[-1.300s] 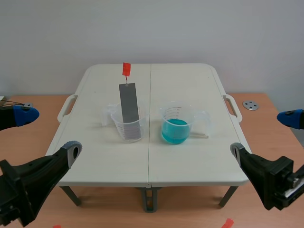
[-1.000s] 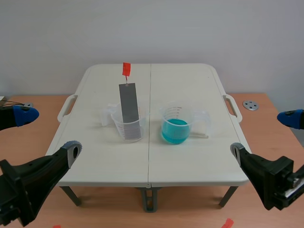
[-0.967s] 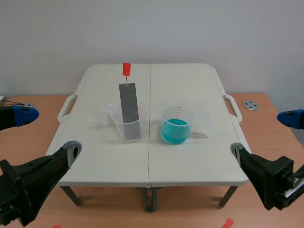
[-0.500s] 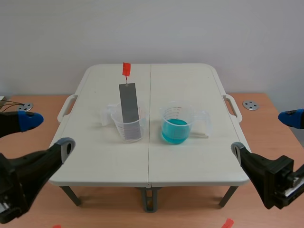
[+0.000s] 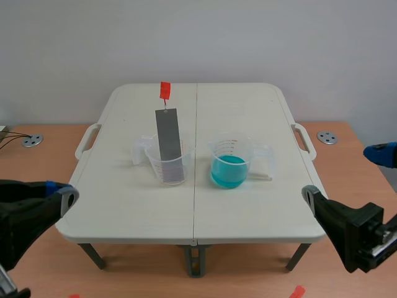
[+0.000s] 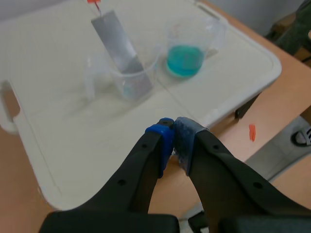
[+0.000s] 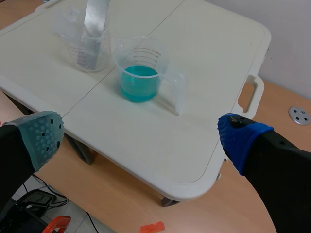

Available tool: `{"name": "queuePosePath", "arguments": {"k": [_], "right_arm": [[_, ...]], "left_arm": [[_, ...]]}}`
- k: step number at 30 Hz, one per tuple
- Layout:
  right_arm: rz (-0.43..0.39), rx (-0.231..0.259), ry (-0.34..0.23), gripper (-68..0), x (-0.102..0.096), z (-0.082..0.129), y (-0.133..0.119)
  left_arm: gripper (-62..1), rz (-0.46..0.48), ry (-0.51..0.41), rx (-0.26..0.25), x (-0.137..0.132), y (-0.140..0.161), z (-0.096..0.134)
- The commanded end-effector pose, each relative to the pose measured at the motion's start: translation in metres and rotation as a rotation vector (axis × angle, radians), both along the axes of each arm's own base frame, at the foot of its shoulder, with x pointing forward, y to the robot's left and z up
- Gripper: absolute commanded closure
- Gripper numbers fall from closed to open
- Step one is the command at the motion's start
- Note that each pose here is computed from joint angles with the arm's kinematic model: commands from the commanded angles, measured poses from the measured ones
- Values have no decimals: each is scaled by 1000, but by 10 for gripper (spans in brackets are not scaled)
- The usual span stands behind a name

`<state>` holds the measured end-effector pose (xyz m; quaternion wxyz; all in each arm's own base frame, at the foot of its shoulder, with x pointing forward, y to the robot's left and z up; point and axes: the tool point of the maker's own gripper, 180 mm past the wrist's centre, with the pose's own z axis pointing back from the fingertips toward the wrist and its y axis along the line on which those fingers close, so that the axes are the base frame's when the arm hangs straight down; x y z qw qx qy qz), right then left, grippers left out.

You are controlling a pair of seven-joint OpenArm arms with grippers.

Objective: Hold the metal plate by the orange handle, dip it into the blue solution, take it out and point at it, then put the plate back in the beaker on the left.
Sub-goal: 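Lift the metal plate out of the left beaker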

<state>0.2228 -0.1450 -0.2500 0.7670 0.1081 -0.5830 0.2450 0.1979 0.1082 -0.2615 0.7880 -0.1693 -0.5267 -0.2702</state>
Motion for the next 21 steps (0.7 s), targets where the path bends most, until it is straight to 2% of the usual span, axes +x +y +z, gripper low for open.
{"name": "queuePosePath", "arguments": {"k": [1, 6, 13, 21], "right_arm": [[3, 12, -27, -663, 3, 7, 1], [3, 12, -27, -663, 3, 7, 1], [4, 15, -50, -663, 8, 12, 2], [10, 16, -96, -663, 21, 23, 2]], "left_arm": [[-16, -2, 51, 41, -9, 3, -14], [-16, 10, 234, 167, -47, 28, -67], [-16, 83, 485, 241, -109, 73, -132], [-16, 143, 755, 348, -199, 124, -192]]}}
